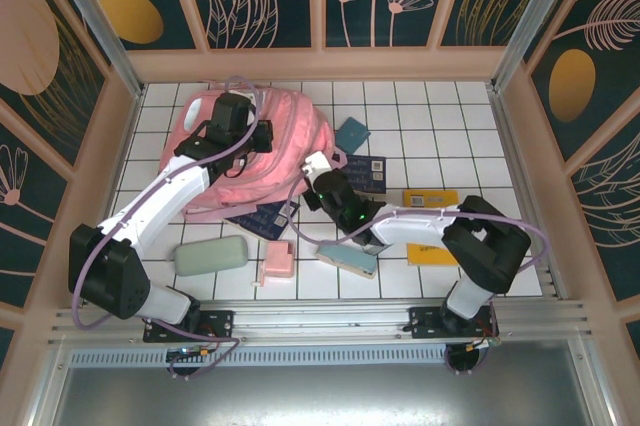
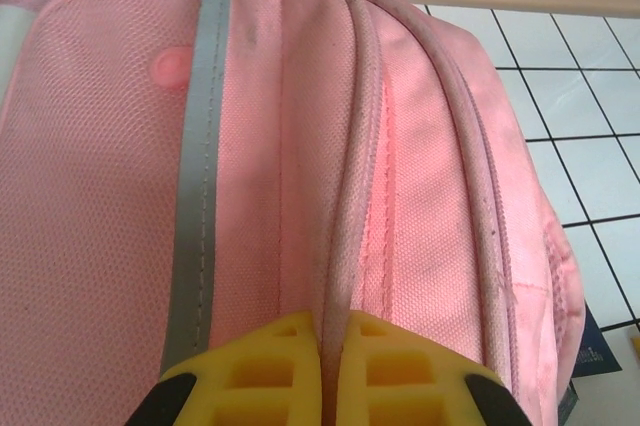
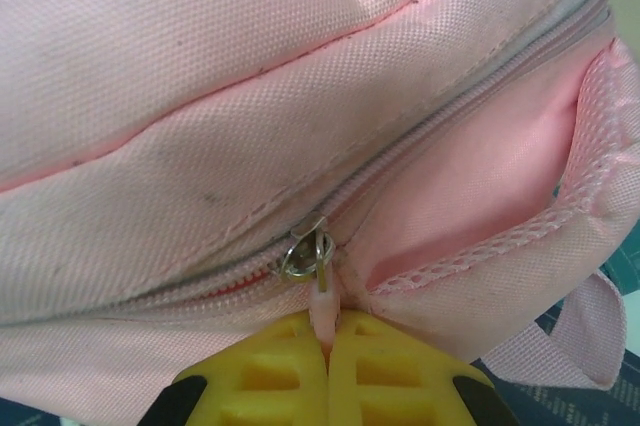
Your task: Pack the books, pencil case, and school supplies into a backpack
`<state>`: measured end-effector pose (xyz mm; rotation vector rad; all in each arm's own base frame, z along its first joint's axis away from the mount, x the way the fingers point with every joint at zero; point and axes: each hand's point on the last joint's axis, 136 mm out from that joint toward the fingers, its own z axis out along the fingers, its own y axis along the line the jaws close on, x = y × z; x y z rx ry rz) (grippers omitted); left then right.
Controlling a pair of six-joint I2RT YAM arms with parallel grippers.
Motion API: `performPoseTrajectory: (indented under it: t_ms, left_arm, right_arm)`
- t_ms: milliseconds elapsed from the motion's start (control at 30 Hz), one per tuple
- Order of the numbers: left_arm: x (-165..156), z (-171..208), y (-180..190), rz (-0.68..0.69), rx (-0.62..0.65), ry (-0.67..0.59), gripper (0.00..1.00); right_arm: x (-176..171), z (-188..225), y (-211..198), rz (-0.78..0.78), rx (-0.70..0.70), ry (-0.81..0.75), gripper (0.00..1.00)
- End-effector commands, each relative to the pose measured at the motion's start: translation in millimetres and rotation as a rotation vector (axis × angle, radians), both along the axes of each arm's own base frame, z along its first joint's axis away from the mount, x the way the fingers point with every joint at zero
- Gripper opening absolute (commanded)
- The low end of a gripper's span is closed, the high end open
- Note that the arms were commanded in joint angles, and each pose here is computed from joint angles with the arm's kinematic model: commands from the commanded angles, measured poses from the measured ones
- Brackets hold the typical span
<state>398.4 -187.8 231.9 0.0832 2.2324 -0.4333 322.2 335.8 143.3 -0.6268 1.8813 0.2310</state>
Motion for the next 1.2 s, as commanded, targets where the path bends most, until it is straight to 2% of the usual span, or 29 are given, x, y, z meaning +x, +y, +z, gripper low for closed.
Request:
performPoseTrajectory:
  t_ms: [0, 167, 333, 633, 733, 1167]
  left_arm:
    - [0.5, 25.1, -20.3, -0.093, 0.0, -0.107, 0.0]
    - [3.4, 22.4, -19.3, -0.083, 0.03, -0.104, 0.0]
    - [12.0, 23.6, -10.3, -0.048, 0.103, -0.115, 0.0]
    - [15.1, 23.7, -10.1, -0.072, 0.155, -0.14, 0.0]
    - [13.4, 22.8, -11.8, -0.084, 0.163, -0.143, 0.0]
    - [2.7, 26.7, -18.5, -0.124, 0.176, -0.182, 0.0]
  right_arm:
    - [22.1, 32.1, -11.4, -0.009, 0.017, -0.027, 0.0]
    - [33.8, 42.7, -3.6, 0.09, -0.03, -0.029, 0.0]
    - [22.9, 49.5, 3.9, 0.216, -0.11, -0.077, 0.0]
    - [10.3, 50.2, 3.1, 0.481, -0.344, -0.067, 0.0]
    - [21.7, 49.5, -2.1, 0.467, -0.376, -0.057, 0.0]
    - [76.4, 55.2, -28.3, 0.309, -0.313, 0.036, 0.0]
